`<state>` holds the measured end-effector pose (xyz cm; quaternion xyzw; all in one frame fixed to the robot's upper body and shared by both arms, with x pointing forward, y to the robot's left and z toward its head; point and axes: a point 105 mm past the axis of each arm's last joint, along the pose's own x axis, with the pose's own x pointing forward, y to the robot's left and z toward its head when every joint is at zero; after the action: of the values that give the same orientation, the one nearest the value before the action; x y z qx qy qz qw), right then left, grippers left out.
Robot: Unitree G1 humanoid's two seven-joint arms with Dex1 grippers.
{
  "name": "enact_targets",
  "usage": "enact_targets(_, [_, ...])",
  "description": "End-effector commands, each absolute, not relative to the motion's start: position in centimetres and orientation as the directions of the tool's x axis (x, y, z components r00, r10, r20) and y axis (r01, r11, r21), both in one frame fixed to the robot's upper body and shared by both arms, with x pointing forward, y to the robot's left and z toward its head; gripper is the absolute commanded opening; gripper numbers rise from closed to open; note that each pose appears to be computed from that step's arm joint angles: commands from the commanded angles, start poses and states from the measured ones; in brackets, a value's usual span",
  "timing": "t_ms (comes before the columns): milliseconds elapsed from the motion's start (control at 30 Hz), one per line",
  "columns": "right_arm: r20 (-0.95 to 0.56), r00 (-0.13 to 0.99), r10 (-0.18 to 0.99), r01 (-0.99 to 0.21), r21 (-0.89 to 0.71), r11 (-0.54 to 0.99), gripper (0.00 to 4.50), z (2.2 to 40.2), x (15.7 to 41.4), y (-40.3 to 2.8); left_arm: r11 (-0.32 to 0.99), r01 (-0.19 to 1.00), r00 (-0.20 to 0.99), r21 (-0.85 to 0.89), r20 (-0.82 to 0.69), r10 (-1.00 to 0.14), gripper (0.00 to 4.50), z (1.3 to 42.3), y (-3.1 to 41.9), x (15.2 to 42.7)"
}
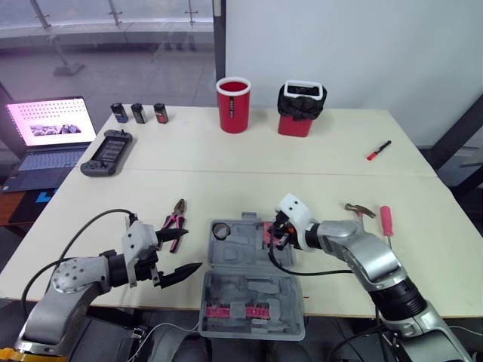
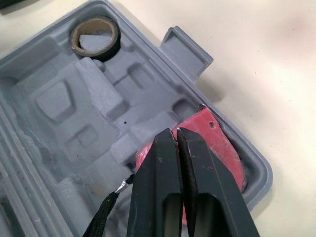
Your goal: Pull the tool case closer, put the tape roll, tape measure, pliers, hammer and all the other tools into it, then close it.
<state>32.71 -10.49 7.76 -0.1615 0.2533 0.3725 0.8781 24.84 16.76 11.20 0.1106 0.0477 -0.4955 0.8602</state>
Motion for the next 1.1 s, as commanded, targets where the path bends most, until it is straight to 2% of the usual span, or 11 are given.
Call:
enact_targets(33, [-0.609, 0.598, 0.522, -0.715, -0.110, 0.690, 0.13, 6.2, 32.8, -11.1, 0.472, 0.861, 0.502, 0.189, -0.170, -0.848, 4.50, 12.3, 16.6, 24.9])
enact_targets(300, [-0.817, 0.413, 0.401, -0.682, 0.014, 0.731, 0.13, 0.8, 29.9, -12.5, 0.473, 0.861, 0.503, 0.190, -0.170, -0.847, 4.50, 12.3, 16.5, 24.9])
enact_targets(433, [-0.840, 0.408, 0.358, -0.659, 0.000, 0.752, 0.13, -0.1, 30.1, -13.0, 0.474, 0.860, 0.504, 0.189, -0.169, -0.847, 4.50, 12.3, 16.4, 24.8])
enact_targets(567, [-0.754, 0.487, 0.441, -0.659, 0.015, 0.752, 0.13, 2.3, 31.3, -12.0, 0.478, 0.858, 0.508, 0.189, -0.168, -0.845, 4.50, 12.3, 16.5, 24.8])
enact_targets(667, [-0.501, 0.629, 0.595, -0.704, -0.041, 0.709, 0.13, 8.5, 32.8, -10.5, 0.494, 0.848, 0.523, 0.191, -0.163, -0.836, 4.50, 12.4, 16.9, 24.9])
enact_targets(800, [-0.359, 0.690, 0.628, -0.697, -0.095, 0.711, 0.13, 12.9, 31.5, -13.4, 0.566, 0.806, 0.589, 0.176, -0.139, -0.796, 4.50, 12.7, 18.4, 25.5])
enact_targets(1000, [-0.322, 0.813, 0.485, -0.544, -0.124, 0.830, 2.98, 15.3, 28.5, -22.5, 0.709, 0.680, 0.733, 0.189, -0.188, -0.653, 4.50, 12.1, 24.3, 25.4])
enact_targets(1100, [-0.387, 0.832, 0.397, -0.481, -0.145, 0.865, 4.48, 14.1, 26.1, -26.6, 0.764, 0.605, 0.792, 0.221, -0.265, -0.550, 4.50, 11.0, 28.4, 24.6])
